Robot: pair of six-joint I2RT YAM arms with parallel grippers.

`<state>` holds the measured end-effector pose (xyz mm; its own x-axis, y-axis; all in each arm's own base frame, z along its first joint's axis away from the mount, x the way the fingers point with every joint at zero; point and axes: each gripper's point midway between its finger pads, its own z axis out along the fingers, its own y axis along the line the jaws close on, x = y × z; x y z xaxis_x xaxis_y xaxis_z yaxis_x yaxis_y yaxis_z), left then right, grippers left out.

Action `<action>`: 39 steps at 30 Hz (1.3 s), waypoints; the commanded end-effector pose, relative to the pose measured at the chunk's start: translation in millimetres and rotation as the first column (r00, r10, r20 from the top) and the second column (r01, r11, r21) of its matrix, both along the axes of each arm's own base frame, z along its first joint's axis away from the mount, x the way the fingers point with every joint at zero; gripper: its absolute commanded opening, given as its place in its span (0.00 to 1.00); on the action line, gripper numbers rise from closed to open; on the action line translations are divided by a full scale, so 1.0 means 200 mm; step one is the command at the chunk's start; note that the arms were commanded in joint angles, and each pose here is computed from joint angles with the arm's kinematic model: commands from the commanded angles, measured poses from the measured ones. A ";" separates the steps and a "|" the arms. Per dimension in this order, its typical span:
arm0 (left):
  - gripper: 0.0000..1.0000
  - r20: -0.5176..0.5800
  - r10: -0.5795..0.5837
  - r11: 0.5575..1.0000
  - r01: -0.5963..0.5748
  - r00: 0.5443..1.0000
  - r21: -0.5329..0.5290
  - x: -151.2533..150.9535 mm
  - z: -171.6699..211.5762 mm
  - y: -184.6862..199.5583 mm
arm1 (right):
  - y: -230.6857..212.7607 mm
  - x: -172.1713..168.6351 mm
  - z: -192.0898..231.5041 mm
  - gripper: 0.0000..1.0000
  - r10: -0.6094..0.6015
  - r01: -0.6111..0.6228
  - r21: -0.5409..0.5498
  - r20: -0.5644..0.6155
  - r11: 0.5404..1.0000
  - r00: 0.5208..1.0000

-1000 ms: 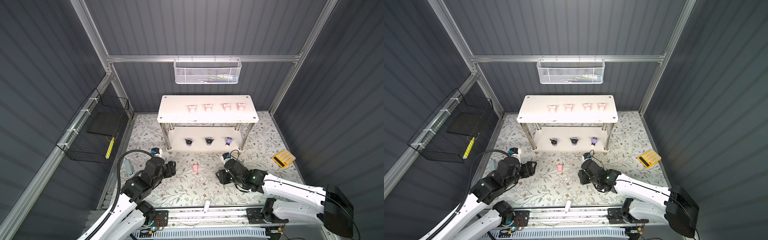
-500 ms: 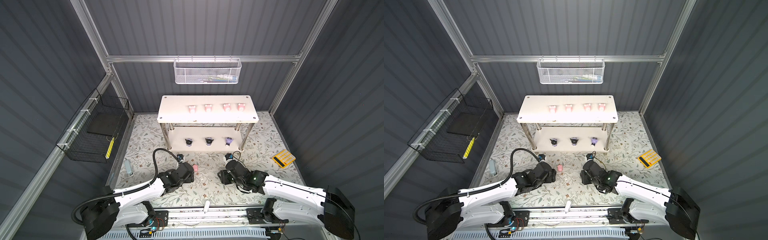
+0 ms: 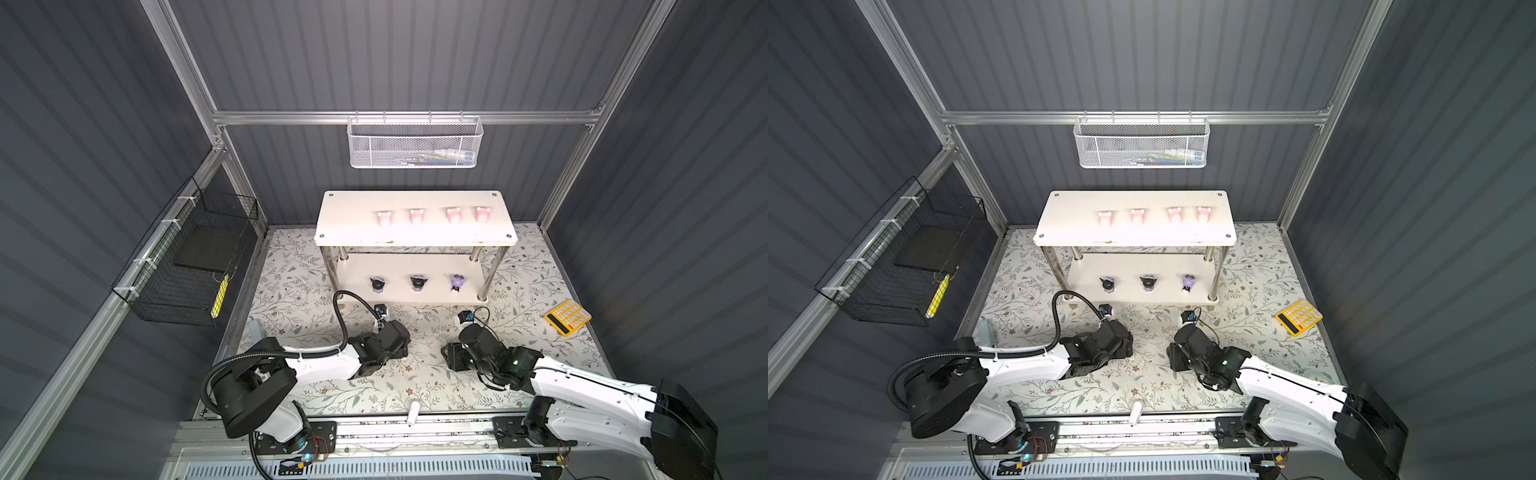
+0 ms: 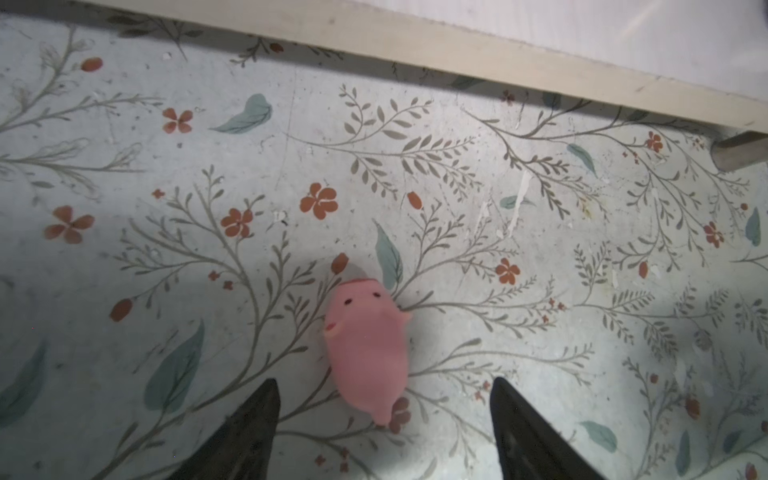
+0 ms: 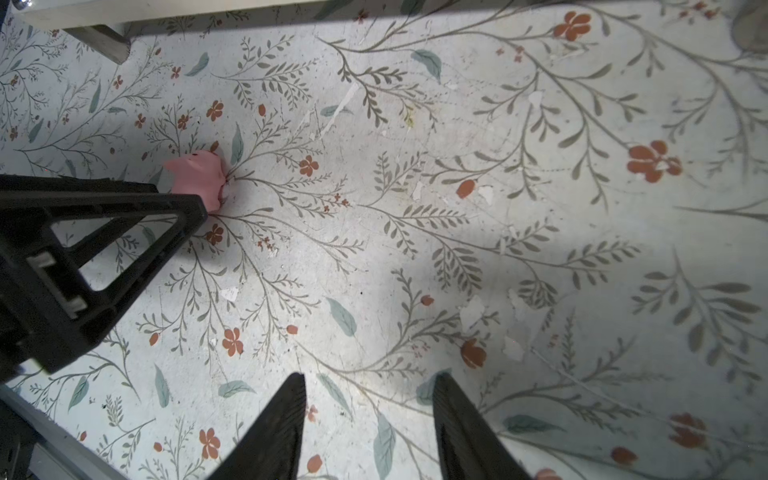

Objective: Place and organize the plastic toys onto the shelf
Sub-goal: 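Withdraw the left gripper from the shelf down over the last pink pig, then lower the left gripper and close it on the last pink pig, then lift the pink pig with the left gripper up over the top shelf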

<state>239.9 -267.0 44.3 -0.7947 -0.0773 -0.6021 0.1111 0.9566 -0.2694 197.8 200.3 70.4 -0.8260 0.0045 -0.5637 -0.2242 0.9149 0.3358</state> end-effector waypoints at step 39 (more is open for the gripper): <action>0.33 -0.002 0.097 0.991 -0.096 0.995 0.092 0.06 -0.07 0.01 | -0.03 0.02 -0.06 0.52 -0.017 0.019 0.030 -0.040 0.999 0.999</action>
<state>253.4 -269.0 25.0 -0.7903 -0.1029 -0.6040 0.0290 0.9784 -0.2046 199.3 192.9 57.9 -0.8497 0.0334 -0.5262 -0.1910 0.9107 0.3662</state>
